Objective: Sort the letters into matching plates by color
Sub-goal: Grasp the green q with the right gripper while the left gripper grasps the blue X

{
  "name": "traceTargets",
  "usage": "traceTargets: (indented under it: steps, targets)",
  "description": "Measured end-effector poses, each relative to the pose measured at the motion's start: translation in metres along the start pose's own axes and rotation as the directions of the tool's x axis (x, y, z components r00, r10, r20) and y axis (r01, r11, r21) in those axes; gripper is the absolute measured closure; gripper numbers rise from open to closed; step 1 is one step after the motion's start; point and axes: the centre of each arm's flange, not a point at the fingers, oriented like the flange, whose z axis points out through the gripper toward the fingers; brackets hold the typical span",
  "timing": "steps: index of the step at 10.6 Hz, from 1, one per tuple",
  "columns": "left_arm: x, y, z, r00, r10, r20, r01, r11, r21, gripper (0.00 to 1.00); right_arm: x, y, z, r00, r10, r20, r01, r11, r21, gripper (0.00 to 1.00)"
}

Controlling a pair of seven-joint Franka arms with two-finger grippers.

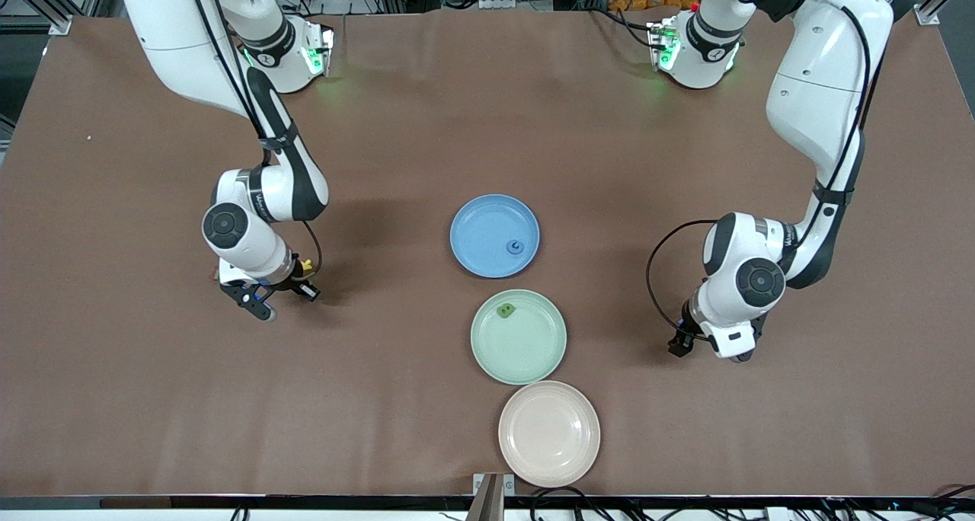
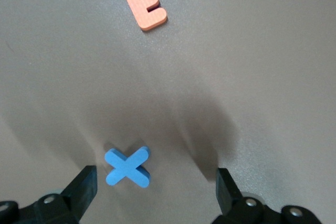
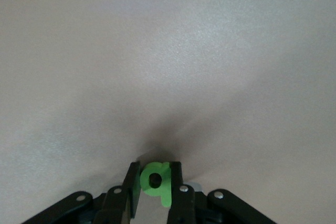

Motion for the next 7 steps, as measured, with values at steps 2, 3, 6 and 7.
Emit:
traceTargets:
  steps: [2, 3, 6, 7]
  targets:
    - [0.003, -0.002, 0.001, 1.0, -0.005, 0.001, 0.005, 1.0, 0.003, 0.0, 0.004, -0.007, -0.009, 1.0, -0.002, 0.015, 0.002, 1.0, -0.005, 0.73]
    - [0.006, -0.003, 0.002, 1.0, -0.009, 0.001, 0.009, 1.0, 0.004, 0.0, 0.006, -0.011, -0.018, 1.0, -0.004, 0.026, 0.004, 1.0, -0.007, 0.73]
    - [0.012, -0.006, 0.003, 1.0, -0.014, 0.002, 0.014, 1.0, 0.006, 0.0, 0.01, -0.02, -0.041, 0.998, -0.008, 0.062, 0.009, 1.0, -0.018, 0.73]
    - [0.012, -0.006, 0.003, 1.0, -0.014, 0.002, 0.014, 1.0, 0.006, 0.0, 0.012, -0.024, -0.047, 0.997, -0.01, 0.071, 0.011, 1.0, -0.022, 0.73]
